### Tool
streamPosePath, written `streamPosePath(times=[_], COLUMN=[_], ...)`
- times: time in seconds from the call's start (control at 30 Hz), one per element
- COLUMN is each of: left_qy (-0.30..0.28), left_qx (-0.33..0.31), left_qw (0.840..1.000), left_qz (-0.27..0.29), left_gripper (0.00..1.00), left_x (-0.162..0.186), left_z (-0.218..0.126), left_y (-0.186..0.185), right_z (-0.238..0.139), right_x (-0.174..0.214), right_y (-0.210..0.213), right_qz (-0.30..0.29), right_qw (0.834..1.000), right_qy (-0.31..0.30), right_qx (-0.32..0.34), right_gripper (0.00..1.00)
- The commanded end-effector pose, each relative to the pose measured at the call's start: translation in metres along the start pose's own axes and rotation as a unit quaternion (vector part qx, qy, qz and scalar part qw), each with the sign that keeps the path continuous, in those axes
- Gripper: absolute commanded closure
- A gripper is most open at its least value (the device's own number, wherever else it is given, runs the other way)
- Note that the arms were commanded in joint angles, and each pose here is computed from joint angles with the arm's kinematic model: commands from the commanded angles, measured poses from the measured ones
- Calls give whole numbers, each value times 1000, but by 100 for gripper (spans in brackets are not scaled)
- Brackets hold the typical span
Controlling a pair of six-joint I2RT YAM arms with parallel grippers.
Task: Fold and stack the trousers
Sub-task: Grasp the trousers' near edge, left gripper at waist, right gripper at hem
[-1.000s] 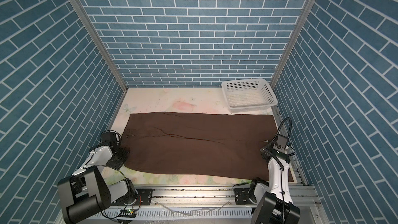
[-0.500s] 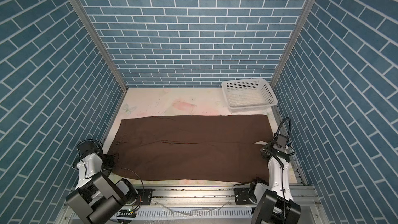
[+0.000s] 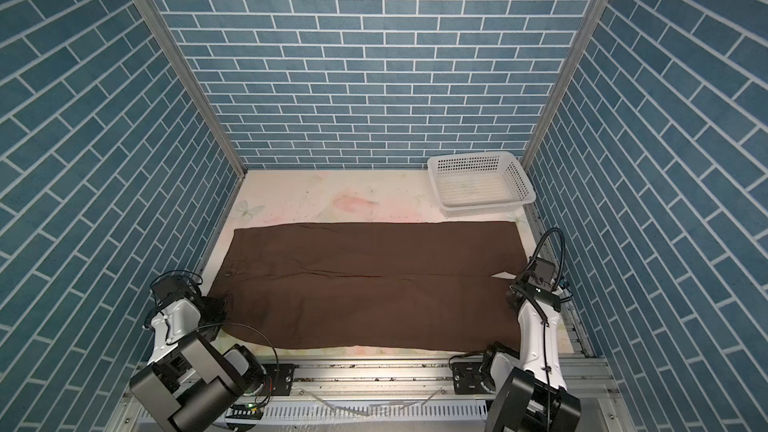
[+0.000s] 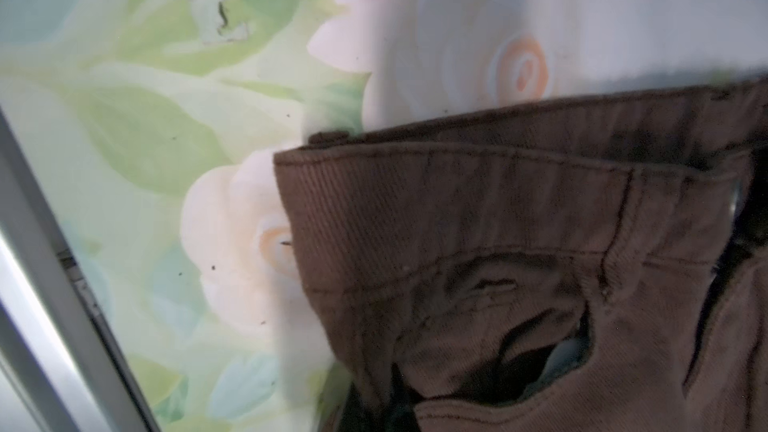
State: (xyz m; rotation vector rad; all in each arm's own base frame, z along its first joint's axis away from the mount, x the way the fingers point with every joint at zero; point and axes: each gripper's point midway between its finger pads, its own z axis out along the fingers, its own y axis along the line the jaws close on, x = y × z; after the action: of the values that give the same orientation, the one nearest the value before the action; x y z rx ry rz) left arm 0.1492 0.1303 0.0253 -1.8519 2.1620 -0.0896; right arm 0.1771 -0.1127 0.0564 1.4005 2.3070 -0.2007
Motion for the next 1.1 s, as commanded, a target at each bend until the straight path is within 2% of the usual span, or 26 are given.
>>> streamPosePath(times=[0.0, 0.17, 0.2, 0.27, 0.33, 0.4, 0.53, 0.7, 0.9, 1.0, 1.03, 1.07], left_qy=[11, 23, 28, 45, 58, 75, 84, 87, 89, 86, 85, 83], left_qx=[35, 62, 62, 64, 67, 72, 87, 95, 98, 97, 96, 96], left_qw=[999, 997, 997, 996, 995, 994, 992, 991, 990, 991, 991, 991], left_qz=[16, 29, 30, 36, 37, 40, 38, 37, 37, 38, 38, 39], left_gripper=[95, 93, 93, 93, 93, 93, 93, 93, 93, 93, 92, 92], left_x=[4, 7, 9, 13, 15, 18, 21, 23, 24, 23, 23, 22], left_z=[3, 13, 16, 24, 32, 39, 42, 41, 41, 40, 40, 39], left_y=[-12, -20, -20, -22, -23, -25, -31, -33, -34, -33, -33, -33], right_z=[-11, -2, -2, -1, -1, -2, 2, 11, 22, 25, 25, 26], right_x=[-2, 18, 20, 25, 28, 31, 37, 46, 49, 46, 44, 42], right_y=[-32, -56, -59, -66, -69, -72, -75, -79, -81, -81, -82, -81], right_qz=[87, 212, 226, 253, 263, 273, 283, 294, 279, 275, 274, 273], right_qw=[994, 975, 972, 964, 961, 957, 951, 944, 946, 948, 948, 949], right_qy=[-5, 39, 47, 60, 66, 72, 93, 117, 128, 125, 123, 120], right_qx=[70, 53, 53, 59, 61, 69, 79, 96, 102, 102, 103, 101], right_gripper=[22, 28, 34, 55, 64, 64, 51, 44, 30, 31, 37, 49])
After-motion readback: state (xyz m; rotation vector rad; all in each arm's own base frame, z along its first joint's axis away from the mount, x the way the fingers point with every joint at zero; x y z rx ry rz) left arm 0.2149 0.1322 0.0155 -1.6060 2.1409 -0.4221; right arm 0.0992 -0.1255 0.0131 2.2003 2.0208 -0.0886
